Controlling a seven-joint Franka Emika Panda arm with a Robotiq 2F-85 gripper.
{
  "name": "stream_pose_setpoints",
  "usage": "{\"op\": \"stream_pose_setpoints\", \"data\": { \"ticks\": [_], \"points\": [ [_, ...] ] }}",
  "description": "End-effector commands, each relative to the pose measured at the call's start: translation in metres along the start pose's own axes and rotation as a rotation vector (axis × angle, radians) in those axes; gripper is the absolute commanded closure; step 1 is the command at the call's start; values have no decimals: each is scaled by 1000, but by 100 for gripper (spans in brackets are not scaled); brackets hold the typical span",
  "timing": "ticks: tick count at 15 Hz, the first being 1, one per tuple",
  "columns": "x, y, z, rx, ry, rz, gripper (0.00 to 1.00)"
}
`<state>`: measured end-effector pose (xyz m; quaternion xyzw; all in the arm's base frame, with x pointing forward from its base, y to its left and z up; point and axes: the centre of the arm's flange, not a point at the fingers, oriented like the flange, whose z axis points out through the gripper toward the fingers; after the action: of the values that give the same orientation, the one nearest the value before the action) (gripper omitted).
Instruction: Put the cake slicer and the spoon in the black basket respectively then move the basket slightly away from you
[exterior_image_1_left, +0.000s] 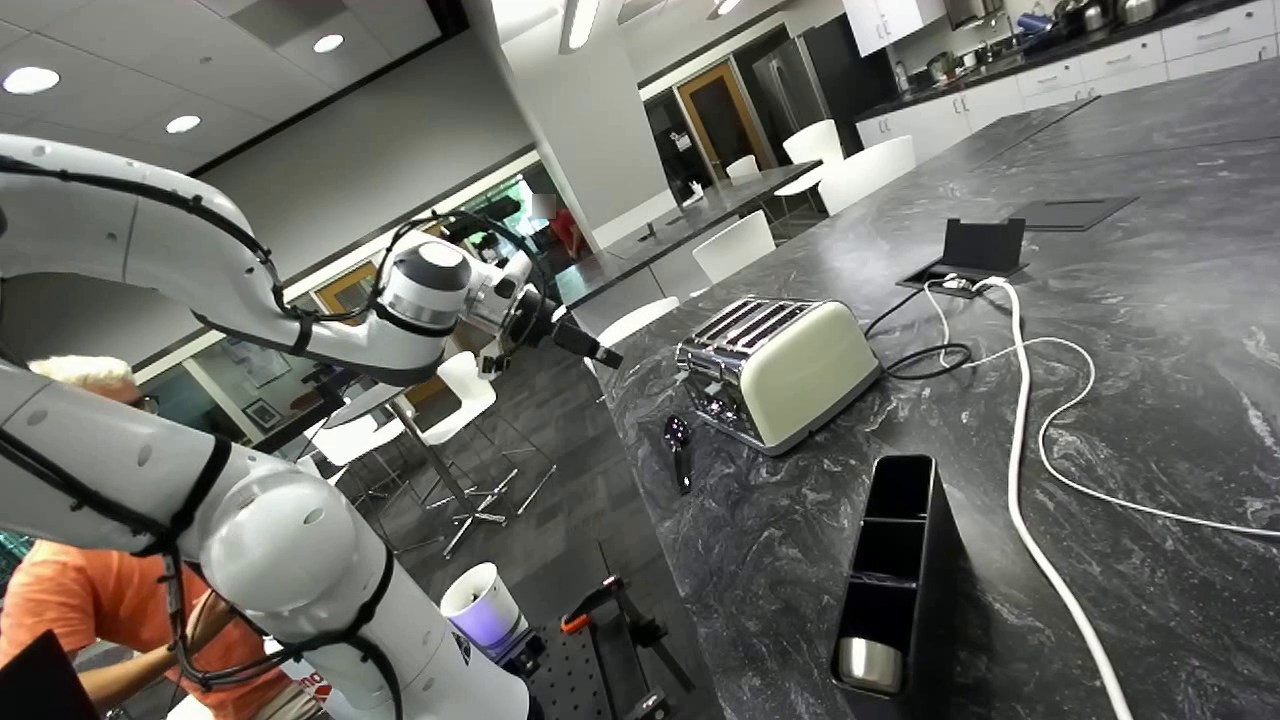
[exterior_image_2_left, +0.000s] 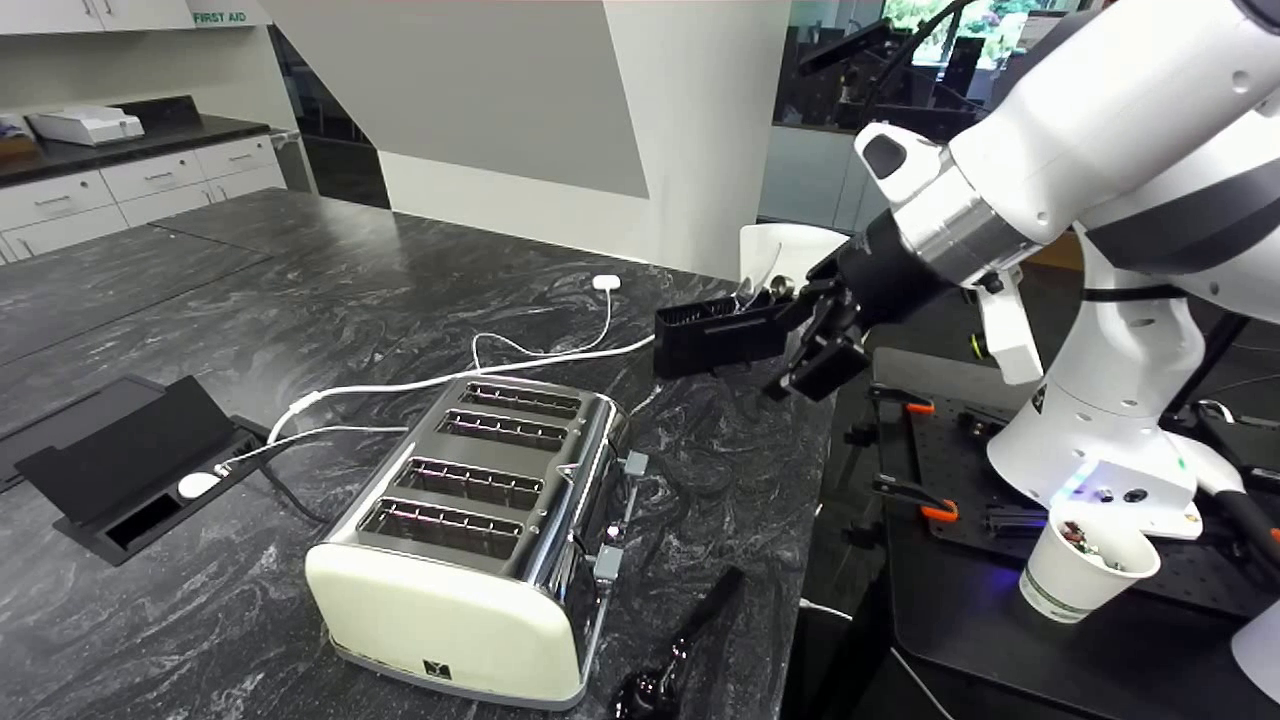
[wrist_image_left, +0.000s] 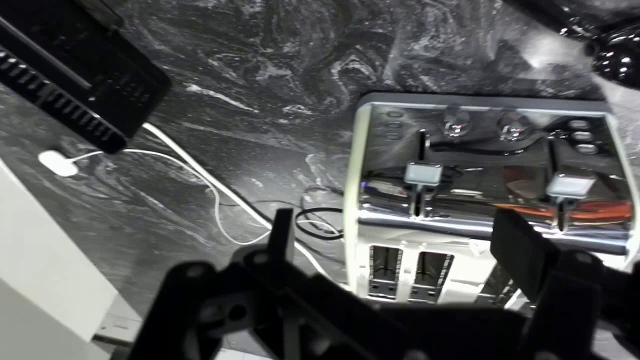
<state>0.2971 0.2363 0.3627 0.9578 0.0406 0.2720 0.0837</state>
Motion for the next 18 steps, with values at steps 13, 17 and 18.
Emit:
{"op": "stream_pose_setpoints", "data": {
  "ticks": [13, 17, 18],
  "points": [
    [-68, -47, 130, 515, -144, -407, 0],
    [-76, -58, 144, 535, -174, -429, 0],
    [-71, -64, 143, 522, -179, -464, 0]
  ]
}}
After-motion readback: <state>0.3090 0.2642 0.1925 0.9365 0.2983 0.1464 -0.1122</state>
